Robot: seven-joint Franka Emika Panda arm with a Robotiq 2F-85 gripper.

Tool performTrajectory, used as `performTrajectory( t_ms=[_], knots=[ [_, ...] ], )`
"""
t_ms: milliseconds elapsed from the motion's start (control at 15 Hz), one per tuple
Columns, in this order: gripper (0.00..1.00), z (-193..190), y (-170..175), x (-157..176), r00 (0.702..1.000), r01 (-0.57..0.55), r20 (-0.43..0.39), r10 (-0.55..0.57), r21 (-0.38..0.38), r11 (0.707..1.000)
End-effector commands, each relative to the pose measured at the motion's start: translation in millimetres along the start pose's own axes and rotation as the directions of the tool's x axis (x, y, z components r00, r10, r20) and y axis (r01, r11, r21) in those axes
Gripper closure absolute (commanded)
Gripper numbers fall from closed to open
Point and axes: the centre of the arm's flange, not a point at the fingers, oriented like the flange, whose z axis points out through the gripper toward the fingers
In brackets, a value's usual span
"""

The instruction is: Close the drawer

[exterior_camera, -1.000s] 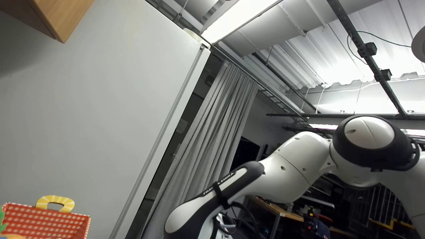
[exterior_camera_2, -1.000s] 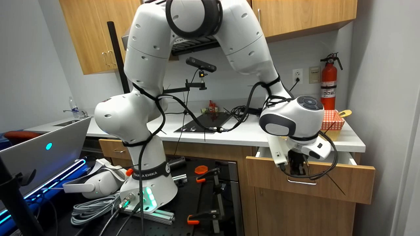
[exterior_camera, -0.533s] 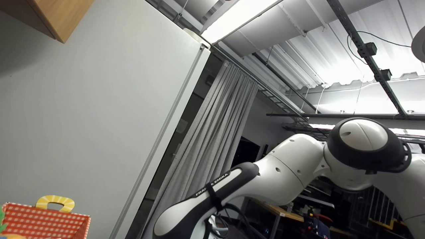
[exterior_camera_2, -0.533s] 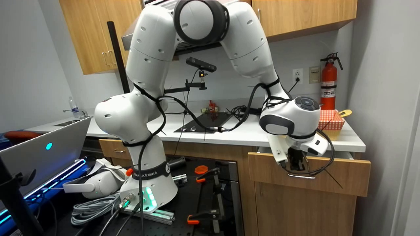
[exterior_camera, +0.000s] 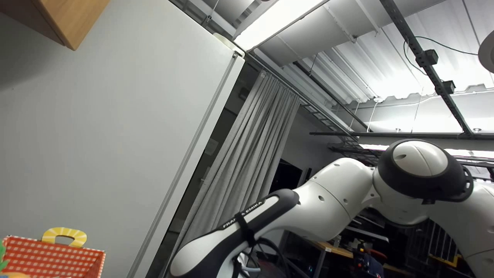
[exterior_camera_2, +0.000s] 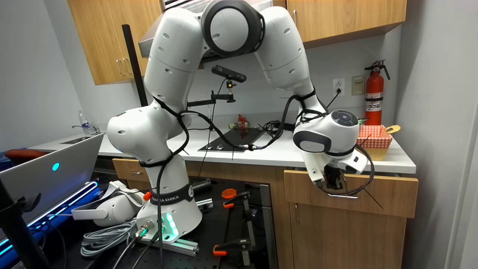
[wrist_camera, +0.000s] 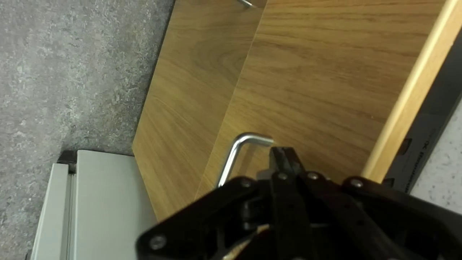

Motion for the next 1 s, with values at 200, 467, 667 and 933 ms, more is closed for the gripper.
performTrajectory(
  t_ms=[200, 467, 667, 933],
  knots=[
    [1.00, -31.5, 40.8, 7.6, 0.995, 0.013, 0.096, -0.008, -0.050, 0.999],
    [1.00, -67.4, 79.9, 14.2, 0.994, -0.015, 0.111, 0.024, -0.080, 0.997],
    [1.00, -106.5, 96.4, 13.6, 0.999, -0.019, 0.049, 0.022, -0.058, 0.998],
    [1.00, -158.6, 90.1, 5.5, 0.998, 0.039, -0.042, -0.040, -0.010, 0.999]
  ],
)
